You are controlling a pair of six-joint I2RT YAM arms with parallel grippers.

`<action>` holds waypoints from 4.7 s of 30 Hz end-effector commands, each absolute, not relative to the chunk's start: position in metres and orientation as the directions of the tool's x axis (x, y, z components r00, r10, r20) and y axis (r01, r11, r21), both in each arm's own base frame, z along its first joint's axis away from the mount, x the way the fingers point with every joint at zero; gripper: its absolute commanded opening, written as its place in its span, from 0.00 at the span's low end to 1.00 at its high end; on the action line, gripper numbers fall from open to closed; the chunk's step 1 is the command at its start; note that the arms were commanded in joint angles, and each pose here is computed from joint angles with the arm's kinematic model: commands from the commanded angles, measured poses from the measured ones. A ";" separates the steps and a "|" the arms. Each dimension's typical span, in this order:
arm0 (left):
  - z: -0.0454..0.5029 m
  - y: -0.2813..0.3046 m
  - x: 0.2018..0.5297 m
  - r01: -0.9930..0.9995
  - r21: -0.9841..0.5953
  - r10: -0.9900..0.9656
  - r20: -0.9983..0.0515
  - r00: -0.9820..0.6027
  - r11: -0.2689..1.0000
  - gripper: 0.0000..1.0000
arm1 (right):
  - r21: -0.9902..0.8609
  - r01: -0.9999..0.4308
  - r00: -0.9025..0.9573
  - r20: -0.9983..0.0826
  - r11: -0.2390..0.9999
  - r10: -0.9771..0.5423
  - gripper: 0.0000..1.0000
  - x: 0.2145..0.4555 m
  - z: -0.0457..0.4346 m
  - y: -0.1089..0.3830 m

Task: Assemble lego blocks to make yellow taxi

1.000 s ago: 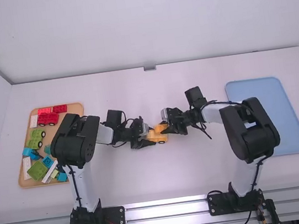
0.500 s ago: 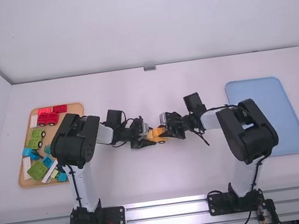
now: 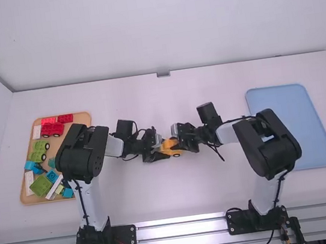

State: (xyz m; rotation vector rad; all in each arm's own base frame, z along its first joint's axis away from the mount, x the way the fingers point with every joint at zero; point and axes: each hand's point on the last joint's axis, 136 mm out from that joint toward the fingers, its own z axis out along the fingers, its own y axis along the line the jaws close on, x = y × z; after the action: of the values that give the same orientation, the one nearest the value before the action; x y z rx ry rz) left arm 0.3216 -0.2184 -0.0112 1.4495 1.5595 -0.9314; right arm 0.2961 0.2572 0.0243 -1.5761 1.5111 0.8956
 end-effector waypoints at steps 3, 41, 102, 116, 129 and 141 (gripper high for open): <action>-0.017 -0.219 0.320 0.997 -0.019 0.427 -0.903 -0.052 0.080 0.52 | -0.010 -1.000 0.019 -0.896 -0.023 -0.444 0.00 0.289 0.016 0.257; -0.022 -0.218 0.321 0.995 -0.027 0.453 -0.889 -0.067 0.095 0.50 | -0.008 -0.998 -0.032 -0.790 0.062 -0.612 0.00 0.290 -0.013 0.263; -0.023 -0.217 0.324 0.994 -0.018 0.462 -0.884 -0.065 0.106 0.45 | 0.064 -0.991 -0.125 -0.751 0.117 -0.648 0.00 0.288 -0.041 0.253; -0.024 -0.218 0.323 0.995 -0.019 0.463 -0.884 -0.065 0.103 0.42 | 0.072 -0.991 -0.133 -0.675 0.115 -0.725 0.00 0.291 -0.045 0.253; -0.024 -0.217 0.323 0.994 -0.019 0.463 -0.884 -0.065 0.103 0.42 | 0.075 -0.990 -0.140 -0.673 0.121 -0.727 0.16 0.293 -0.044 0.252; -0.024 -0.217 0.323 0.994 -0.019 0.463 -0.884 -0.066 0.105 0.39 | 0.073 -0.990 -0.139 -0.678 0.123 -0.722 0.34 0.296 -0.042 0.253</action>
State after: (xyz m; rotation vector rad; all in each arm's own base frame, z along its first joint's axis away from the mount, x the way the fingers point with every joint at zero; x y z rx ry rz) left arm 0.3307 -0.2145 -0.0121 1.4479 1.5756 -0.8863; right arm 0.3020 0.2709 0.0057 -1.6223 1.7016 0.8430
